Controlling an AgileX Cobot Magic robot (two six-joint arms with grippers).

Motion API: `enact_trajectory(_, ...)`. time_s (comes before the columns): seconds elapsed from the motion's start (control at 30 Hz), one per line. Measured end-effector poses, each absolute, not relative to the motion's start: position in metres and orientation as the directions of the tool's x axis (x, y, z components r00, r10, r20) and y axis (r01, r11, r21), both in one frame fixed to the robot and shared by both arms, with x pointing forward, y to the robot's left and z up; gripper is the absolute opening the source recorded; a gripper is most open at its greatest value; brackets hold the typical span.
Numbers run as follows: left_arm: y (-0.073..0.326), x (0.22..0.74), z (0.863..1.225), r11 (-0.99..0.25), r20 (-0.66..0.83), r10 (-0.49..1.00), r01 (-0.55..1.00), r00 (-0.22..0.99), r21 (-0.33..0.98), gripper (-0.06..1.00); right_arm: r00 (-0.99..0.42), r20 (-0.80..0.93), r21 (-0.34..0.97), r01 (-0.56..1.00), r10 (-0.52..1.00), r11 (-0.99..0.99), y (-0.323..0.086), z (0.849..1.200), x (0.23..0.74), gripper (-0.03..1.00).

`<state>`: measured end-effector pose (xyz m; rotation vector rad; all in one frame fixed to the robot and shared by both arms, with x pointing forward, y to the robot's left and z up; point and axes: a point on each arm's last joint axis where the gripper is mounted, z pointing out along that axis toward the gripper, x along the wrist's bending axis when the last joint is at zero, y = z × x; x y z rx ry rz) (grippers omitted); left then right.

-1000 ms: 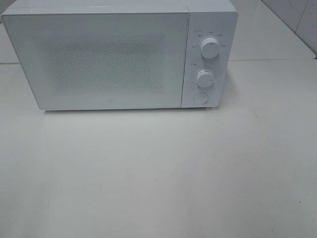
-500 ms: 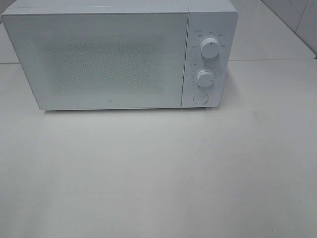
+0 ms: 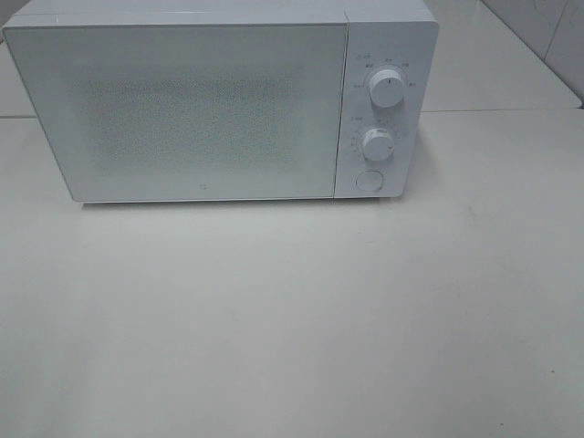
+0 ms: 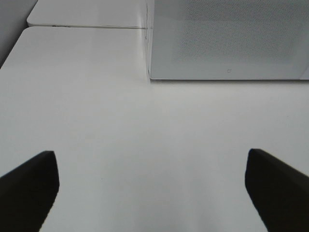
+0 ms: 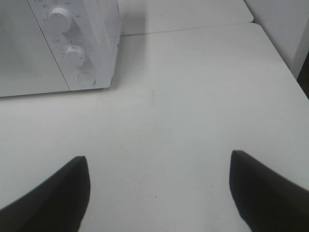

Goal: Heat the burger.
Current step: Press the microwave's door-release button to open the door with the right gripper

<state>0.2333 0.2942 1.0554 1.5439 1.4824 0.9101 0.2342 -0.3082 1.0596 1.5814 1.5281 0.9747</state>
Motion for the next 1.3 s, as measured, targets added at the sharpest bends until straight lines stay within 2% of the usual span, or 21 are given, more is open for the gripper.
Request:
enact_trajectory(0.7, 0.294, 0.233, 1.055, -0.001, -0.026, 0.998, 0.428, 0.057, 0.904, 0.97, -0.033, 0.018, 0.887, 0.463, 0.999, -0.001, -0.294, 1.078, 0.326, 0.77)
enact_trajectory(1.2, 0.294, 0.233, 1.055, 0.0, -0.027, 0.998, 0.428, 0.057, 0.904, 0.97, -0.066, 0.016, 0.865, 0.502, 0.998, 0.019, -0.283, 1.056, 0.396, 0.77)
enact_trajectory(1.3, 0.294, 0.233, 1.055, 0.0, -0.027, 0.998, 0.428, 0.057, 0.904, 0.97, -0.082, 0.022, 0.87, 0.492, 0.996, 0.022, -0.28, 1.036, 0.411, 0.77)
